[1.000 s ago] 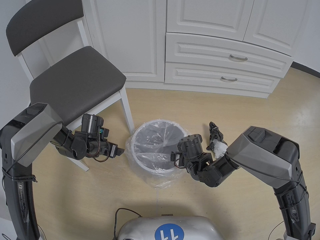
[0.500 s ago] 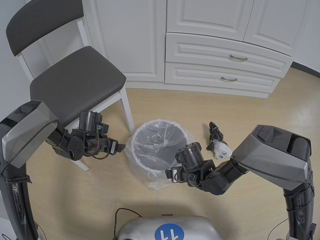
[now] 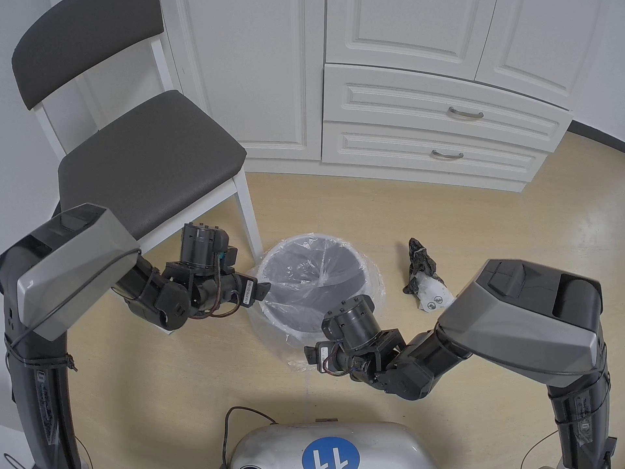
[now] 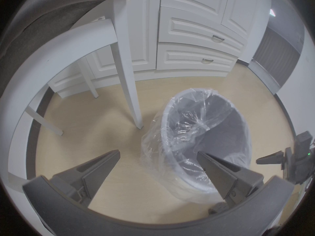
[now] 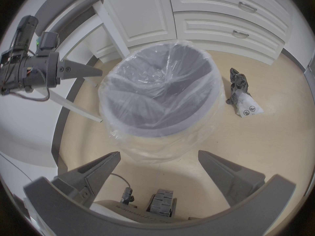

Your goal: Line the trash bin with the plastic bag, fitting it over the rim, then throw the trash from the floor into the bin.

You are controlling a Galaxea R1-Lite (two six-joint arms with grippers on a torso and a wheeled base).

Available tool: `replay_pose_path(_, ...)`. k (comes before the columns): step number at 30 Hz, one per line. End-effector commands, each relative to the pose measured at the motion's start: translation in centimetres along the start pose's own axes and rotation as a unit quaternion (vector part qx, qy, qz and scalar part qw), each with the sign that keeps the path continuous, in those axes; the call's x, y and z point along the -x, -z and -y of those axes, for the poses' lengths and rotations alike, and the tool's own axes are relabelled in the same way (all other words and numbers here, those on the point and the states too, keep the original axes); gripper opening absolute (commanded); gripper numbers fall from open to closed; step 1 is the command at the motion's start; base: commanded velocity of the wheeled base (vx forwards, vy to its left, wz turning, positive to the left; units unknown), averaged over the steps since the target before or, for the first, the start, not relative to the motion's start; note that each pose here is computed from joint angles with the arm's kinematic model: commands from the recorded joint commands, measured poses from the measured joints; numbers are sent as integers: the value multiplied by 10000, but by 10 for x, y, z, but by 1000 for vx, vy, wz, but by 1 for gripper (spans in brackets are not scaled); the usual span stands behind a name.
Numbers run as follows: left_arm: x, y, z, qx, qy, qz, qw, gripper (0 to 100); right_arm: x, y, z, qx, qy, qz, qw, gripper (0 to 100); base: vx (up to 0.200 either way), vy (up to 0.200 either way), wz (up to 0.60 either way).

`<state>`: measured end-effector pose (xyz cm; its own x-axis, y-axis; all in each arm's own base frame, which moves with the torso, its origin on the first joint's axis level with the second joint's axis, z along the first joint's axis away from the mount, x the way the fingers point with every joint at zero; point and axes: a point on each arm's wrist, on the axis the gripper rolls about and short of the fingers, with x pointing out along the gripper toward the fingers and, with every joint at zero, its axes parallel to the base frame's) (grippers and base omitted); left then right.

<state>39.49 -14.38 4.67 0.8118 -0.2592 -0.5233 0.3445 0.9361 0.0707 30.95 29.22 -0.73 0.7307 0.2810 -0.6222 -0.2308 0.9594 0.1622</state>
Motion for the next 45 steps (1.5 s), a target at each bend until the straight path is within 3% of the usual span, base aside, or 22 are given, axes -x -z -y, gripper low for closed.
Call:
replay_pose_path(1,-25,13,30,23,-358,45,9993,100,5,-29,14,-257,87,346,9990,100,0,0,0)
replay_pose_path(9,-53,26,58,285,-452,48,9986,100,5,-59,35,-553,264,695,9957,100,0,0,0)
replay_pose_path(13,-67,30,57,272,-979,72,9948,100,-18,-47,32,-682,356,637,9950,100,0,0,0)
replay_pose_path(17,-58,23,54,259,-1028,119,9943,100,-35,-46,29,-900,596,828,9907,100,0,0,0)
replay_pose_path(23,-39,24,51,-29,-1022,22,9948,100,-42,-38,28,-874,644,760,9912,100,0,0,0)
replay_pose_path(29,-17,34,50,-420,-696,-246,9964,100,-58,-35,24,-1006,817,937,9871,100,0,0,0)
replay_pose_path(36,0,40,47,-682,-113,-147,9975,100,-62,-27,16,-1024,780,896,9876,100,0,0,0)
replay_pose_path(45,-3,35,42,-683,-125,75,9976,100,-44,-19,8,-793,752,705,9915,100,0,0,0)
